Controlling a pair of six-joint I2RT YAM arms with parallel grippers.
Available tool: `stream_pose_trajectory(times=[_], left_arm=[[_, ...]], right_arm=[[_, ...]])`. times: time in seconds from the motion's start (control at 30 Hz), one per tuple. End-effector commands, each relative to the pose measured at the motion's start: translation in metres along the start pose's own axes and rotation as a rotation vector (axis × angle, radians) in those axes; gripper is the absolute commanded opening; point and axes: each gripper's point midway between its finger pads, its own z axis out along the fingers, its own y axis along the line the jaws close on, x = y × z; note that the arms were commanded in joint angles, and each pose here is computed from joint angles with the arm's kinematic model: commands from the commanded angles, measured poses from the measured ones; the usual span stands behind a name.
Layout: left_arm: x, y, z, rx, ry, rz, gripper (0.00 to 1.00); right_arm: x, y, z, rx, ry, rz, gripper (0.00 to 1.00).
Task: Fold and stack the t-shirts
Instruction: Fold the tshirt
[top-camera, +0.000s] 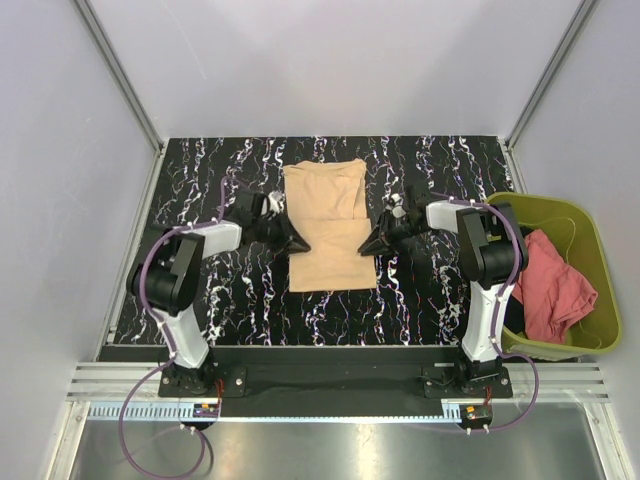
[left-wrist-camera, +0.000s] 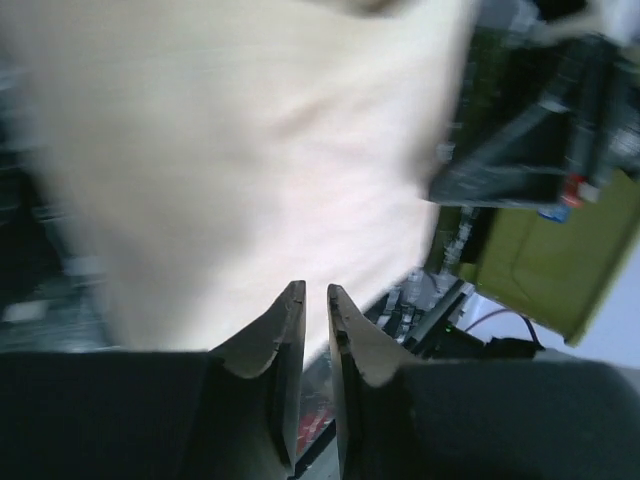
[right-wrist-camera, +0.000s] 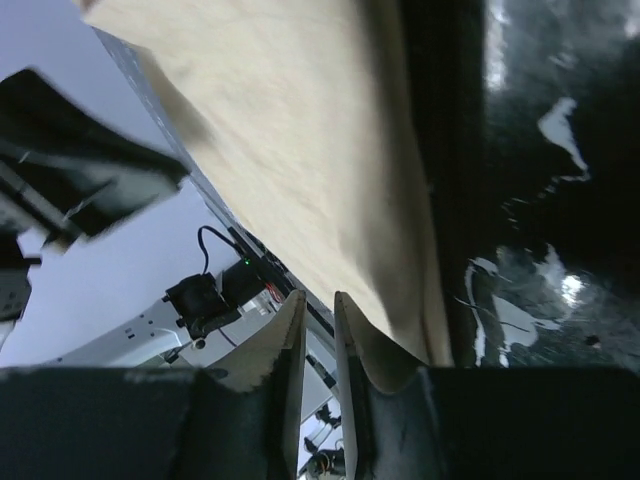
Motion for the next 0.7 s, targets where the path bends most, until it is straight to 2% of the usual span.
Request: stream_pose_trajectory(times=[0.0,0.07,0.17,0.3,0.33,0.4,0.43,0.47,0.5,0.53,0.6,0.63,0.67], left_arm=[[-0.005,0.056,0.003,-0.055,0.001,-0.097,0.18],[-0.011,0.071,-0.004,-0.086,-0.006,-0.085,0.18],[-0.007,0.064,-0.018,-0.100,0.002,-0.049,0.21],[0.006,0.040,-0.049,-0.089,-0.033,-0.011,0.31],[0.009,0.038,-0.054,-0.091,-0.046,-0.019,0.39],[0.020,0.029,-0.070,-0.080,-0.089,-0.050,0.46],[0.033,0.032,-0.072,-0.086,-0.085,-0.073,0.53],[0.035,0.031,-0.075,-0.098,-0.111,-0.113,0.54],[0.037,0.022,-0.085,-0.082,-0.153,-0.107,0.57],[0.051,0.031,-0.086,-0.104,-0.154,-0.146,0.62],[0.054,0.032,-0.093,-0.100,-0.236,-0.236,0.65],[0.069,0.047,-0.090,-0.116,-0.235,-0.294,0.66],[0.064,0.044,-0.089,-0.074,-0.282,-0.361,0.66]], right_arm=[[-0.002,-0.003,0.002,-0.016,-0.014,-0.033,0.24],[0.000,-0.012,0.002,0.003,-0.016,-0.017,0.24],[0.005,-0.012,-0.009,0.017,-0.045,-0.015,0.24],[0.017,-0.011,-0.025,0.037,-0.081,0.013,0.27],[0.026,-0.009,-0.030,0.038,-0.090,0.014,0.28],[0.034,-0.012,-0.036,0.062,-0.120,0.046,0.31],[0.045,-0.015,-0.041,0.072,-0.134,0.060,0.36],[0.048,-0.019,-0.042,0.088,-0.152,0.075,0.43],[0.051,-0.019,-0.042,0.087,-0.168,0.103,0.46],[0.061,-0.025,-0.044,0.093,-0.179,0.125,0.49],[0.072,-0.038,-0.037,0.107,-0.215,0.193,0.53],[0.074,-0.034,-0.040,0.090,-0.246,0.197,0.54],[0.078,-0.037,-0.036,0.105,-0.278,0.211,0.57]])
